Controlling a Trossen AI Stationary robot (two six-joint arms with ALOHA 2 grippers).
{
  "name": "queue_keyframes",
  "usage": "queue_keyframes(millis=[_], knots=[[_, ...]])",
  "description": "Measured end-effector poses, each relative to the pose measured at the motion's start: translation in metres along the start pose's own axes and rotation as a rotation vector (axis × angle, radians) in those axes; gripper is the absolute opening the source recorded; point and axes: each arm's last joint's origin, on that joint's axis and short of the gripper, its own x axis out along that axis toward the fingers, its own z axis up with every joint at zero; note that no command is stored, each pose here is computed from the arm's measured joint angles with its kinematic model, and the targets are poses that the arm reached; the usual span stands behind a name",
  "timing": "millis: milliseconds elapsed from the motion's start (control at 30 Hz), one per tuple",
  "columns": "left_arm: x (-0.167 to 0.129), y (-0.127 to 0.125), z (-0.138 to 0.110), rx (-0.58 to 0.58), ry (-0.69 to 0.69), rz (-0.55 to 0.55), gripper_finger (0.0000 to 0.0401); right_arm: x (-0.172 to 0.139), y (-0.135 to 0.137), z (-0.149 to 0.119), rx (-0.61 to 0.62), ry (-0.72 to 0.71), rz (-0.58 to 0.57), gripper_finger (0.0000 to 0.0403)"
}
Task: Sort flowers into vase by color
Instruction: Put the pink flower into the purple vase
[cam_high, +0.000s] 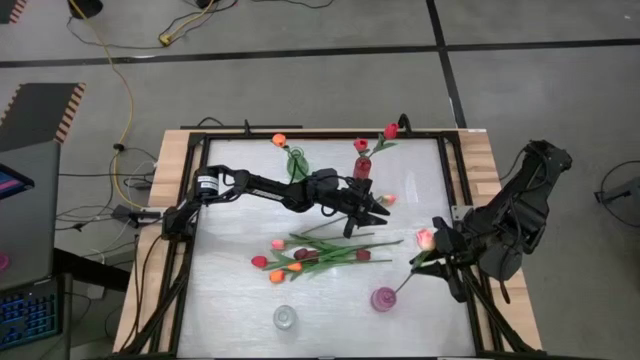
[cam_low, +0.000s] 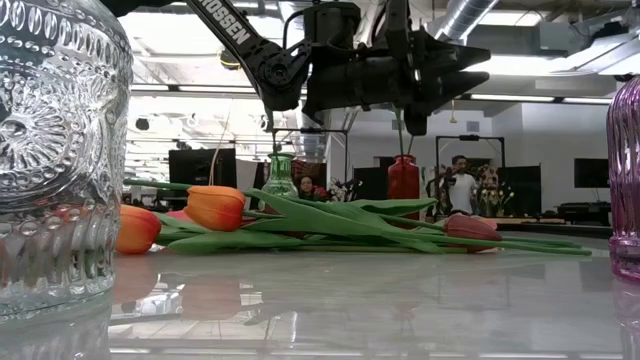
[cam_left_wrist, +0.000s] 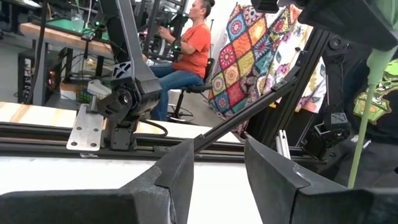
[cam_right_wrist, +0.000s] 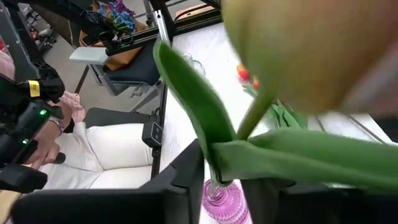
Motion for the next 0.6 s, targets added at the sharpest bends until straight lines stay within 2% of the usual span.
queue_keyframes(millis=[133, 300, 500, 600], knots=[[-0.001, 0.002, -0.001, -0.004, 0.010, 0.006, 0.0129, 0.000, 0.000, -0.001, -0.005, 0.020, 0.011, 0.0157], [-0.001, 0.002, -0.001, 0.028, 0.010, 0.007, 0.0129, -0.003, -0.005, -0.008, -0.039, 0.132, 0.025, 0.0185], [-0.001, 0.003, -0.003, 0.079, 0.027, 0.014, 0.0129, -0.004, -0.011, -0.016, 0.038, 0.248, -0.009, 0.0193], [-0.001, 0.005, -0.007, 0.100, 0.065, 0.058, 0.0129, -0.005, -0.014, -0.018, 0.061, 0.279, -0.035, 0.0190]])
